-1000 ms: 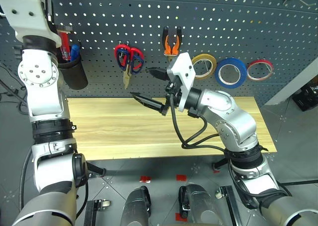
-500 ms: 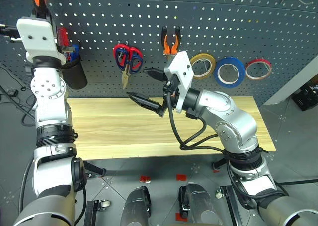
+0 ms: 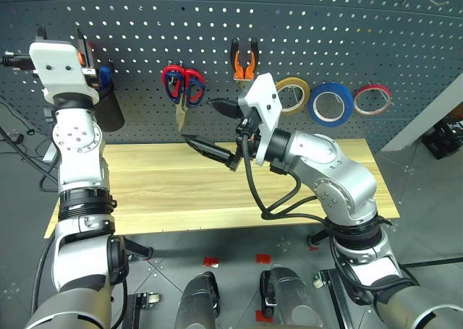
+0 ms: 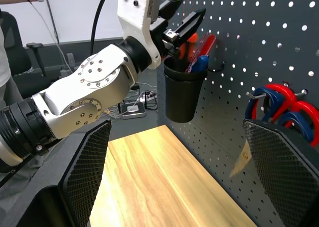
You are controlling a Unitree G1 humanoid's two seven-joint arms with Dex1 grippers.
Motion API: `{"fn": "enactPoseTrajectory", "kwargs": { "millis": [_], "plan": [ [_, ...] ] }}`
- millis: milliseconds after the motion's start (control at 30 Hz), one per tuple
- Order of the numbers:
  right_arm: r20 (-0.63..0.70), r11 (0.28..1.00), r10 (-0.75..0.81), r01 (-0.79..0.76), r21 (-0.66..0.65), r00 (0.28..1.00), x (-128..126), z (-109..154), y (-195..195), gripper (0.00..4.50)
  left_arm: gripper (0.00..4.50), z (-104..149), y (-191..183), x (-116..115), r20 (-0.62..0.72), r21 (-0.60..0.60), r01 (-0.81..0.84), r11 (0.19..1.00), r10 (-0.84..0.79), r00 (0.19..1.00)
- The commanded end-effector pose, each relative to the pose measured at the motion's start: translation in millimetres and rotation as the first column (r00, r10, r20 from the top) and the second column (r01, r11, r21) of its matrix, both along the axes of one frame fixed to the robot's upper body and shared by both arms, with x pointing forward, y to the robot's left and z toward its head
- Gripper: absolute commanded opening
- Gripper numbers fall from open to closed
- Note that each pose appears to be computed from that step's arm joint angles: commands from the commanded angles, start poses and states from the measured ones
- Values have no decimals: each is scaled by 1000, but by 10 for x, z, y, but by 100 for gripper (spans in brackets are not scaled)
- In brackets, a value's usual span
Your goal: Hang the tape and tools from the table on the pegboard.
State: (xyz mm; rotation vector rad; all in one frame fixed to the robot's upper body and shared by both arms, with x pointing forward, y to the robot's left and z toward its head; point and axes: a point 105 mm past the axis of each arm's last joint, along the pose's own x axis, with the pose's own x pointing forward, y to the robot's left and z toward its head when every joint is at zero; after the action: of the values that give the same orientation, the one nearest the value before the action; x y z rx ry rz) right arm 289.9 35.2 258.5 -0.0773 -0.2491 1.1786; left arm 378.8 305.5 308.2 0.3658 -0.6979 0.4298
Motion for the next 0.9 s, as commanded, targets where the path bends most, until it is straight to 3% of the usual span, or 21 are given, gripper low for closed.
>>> {"fn": "enactPoseTrajectory", "kwargs": {
  "millis": [33, 200, 333, 467, 533, 600, 767, 900],
  "plan": [
    [51, 999, 20, -22, 31, 998, -100, 113, -9, 450, 398, 235, -37, -195, 121, -5, 4, 1000, -3, 993],
    [48, 999, 0, -1, 32, 999, -68, 80, -70, 450, 398, 284, -523, -278, 123, 84, 143, 986, -152, 981],
    [39, 999, -19, 18, 29, 999, -41, 24, -133, 450, 398, 63, -980, -310, 8, 168, 289, 943, -294, 956],
    [28, 999, -42, 42, 15, 999, -16, -50, -197, 450, 398, -332, -1179, -331, -154, 85, 410, 908, -394, 906],
    [23, 998, -61, 62, -2, 998, -1, -116, -254, 450, 398, -556, -1199, -330, -236, -38, 425, 904, -421, 876],
    [17, 996, -82, 83, -26, 996, 16, -193, -317, 450, 398, -740, -1158, -330, -281, -194, 393, 899, -434, 856],
    [-46, 973, -219, 215, -79, 975, 143, -539, -614, 450, 398, -1193, -1163, -514, -398, -318, 284, 904, -400, 826],
    [-64, 899, -433, 425, -101, 899, 335, -930, -932, 450, 398, -1491, -1124, -602, -462, -382, 221, 897, -392, 795]
  ]
}}
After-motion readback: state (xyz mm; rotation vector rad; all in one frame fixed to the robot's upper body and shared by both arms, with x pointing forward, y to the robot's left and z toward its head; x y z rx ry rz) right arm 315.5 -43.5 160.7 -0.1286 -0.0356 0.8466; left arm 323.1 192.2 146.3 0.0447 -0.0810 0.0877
